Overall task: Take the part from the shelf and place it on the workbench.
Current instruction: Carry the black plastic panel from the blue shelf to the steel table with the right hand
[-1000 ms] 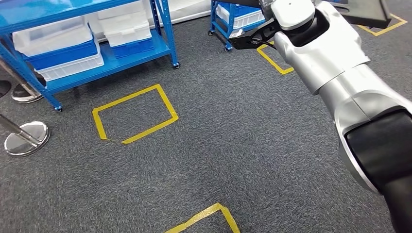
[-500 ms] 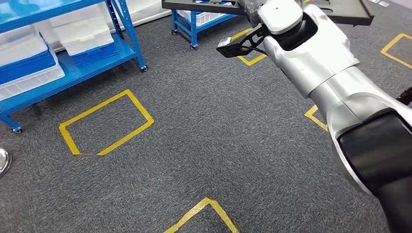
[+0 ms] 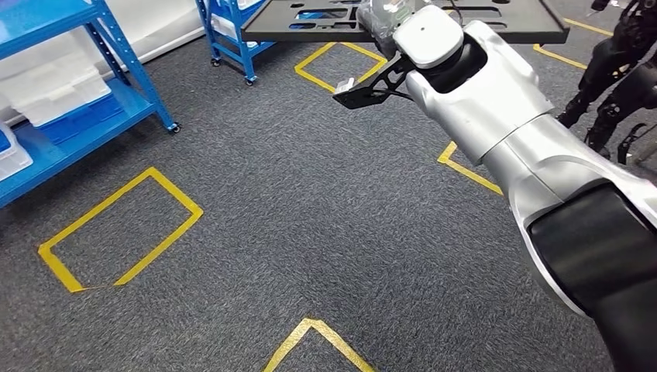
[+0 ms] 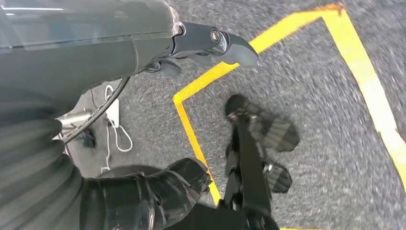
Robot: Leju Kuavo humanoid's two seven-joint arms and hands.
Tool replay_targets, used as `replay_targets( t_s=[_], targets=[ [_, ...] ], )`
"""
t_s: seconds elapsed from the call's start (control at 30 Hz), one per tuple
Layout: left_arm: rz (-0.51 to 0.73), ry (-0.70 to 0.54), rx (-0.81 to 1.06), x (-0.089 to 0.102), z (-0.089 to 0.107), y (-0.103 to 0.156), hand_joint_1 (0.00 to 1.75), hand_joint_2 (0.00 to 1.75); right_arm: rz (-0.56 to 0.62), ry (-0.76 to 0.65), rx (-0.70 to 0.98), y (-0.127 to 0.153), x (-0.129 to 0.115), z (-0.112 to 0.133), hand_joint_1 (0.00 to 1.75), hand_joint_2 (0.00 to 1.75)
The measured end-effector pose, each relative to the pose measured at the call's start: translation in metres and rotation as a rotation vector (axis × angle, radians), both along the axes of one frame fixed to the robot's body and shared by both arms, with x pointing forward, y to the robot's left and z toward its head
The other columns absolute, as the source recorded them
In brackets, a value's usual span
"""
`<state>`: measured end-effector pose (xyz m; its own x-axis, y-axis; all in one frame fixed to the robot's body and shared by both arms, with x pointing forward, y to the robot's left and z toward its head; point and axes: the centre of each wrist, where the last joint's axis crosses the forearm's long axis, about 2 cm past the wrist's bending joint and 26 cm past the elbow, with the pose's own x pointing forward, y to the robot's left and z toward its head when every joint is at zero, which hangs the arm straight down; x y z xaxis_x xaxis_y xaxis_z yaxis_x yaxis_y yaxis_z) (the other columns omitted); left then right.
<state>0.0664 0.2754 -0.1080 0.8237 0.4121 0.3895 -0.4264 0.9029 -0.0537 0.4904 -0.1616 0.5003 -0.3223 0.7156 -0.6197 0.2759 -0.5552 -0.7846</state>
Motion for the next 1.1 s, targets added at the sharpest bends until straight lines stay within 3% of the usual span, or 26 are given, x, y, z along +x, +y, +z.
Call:
replay_targets(
  t_s=[0.47,1.1],
  targets=[
    [-0.014,-0.010,0.001,0.002,0.000,0.000,0.00,1.75,0.130,0.043,0.010,0.026,-0.012,-0.018,1.75,1.75],
    [-0.010,0.009,0.002,-0.007,-0.001,0.001,0.00,1.75,0.158,0.019,0.020,0.035,-0.020,-0.005,1.75,1.75]
  ],
)
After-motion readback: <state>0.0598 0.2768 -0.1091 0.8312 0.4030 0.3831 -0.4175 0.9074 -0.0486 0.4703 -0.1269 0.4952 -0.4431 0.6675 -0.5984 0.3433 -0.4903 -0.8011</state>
